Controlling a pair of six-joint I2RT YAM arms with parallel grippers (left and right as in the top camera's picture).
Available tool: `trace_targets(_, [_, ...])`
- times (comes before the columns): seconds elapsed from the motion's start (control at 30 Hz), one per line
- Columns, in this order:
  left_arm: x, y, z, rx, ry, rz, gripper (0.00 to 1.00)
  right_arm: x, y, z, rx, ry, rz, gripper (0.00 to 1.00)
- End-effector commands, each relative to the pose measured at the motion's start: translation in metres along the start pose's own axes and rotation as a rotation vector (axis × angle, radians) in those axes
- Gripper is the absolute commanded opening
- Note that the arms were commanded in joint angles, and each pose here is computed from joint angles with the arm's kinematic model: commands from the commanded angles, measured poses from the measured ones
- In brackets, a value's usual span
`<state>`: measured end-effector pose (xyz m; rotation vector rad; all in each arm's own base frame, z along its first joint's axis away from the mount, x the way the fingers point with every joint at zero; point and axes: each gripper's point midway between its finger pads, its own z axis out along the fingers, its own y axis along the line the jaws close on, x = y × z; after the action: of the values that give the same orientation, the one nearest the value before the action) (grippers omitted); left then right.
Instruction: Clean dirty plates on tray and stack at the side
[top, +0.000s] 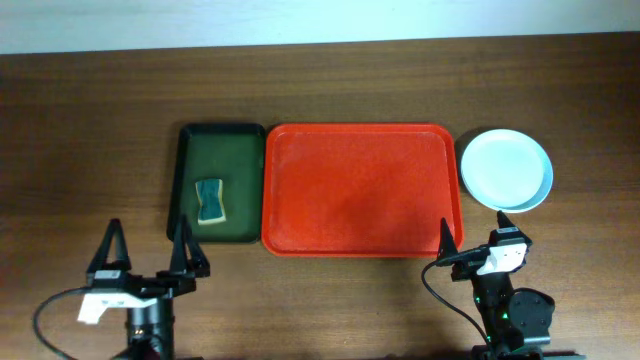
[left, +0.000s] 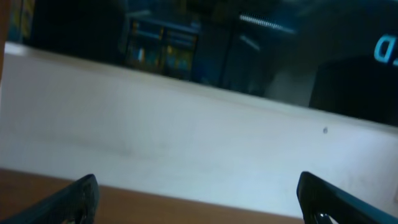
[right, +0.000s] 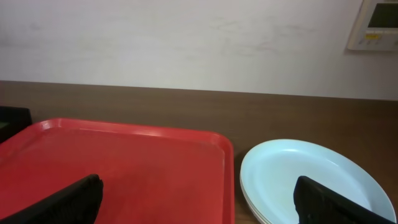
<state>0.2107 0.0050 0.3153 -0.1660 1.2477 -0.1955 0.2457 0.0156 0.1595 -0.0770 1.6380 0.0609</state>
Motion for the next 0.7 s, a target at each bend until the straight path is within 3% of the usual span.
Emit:
trace_targets(0.0, [0.034,0.005,0.003,0.017,0.008,-0.004,0.99,0.002,-0.001,0.000,0.005,0.003,-0.006,0.98])
trace_targets(0.23, [0.095,0.024,0.001,-0.031,0.117,-0.005,1.00,0.002,-0.001,0.000,0.005,0.003,-0.006,0.98])
trace_targets(0.4, [0.152,0.056,-0.016,-0.186,0.355,0.041,0.99,0.002,-0.001,0.000,0.005,0.003,-0.006,0.98])
trace_targets(0.67, [0.157,0.042,-0.016,-0.054,0.393,0.274,1.00,0.002,-0.001,0.000,0.005,0.003,-0.006,0.98])
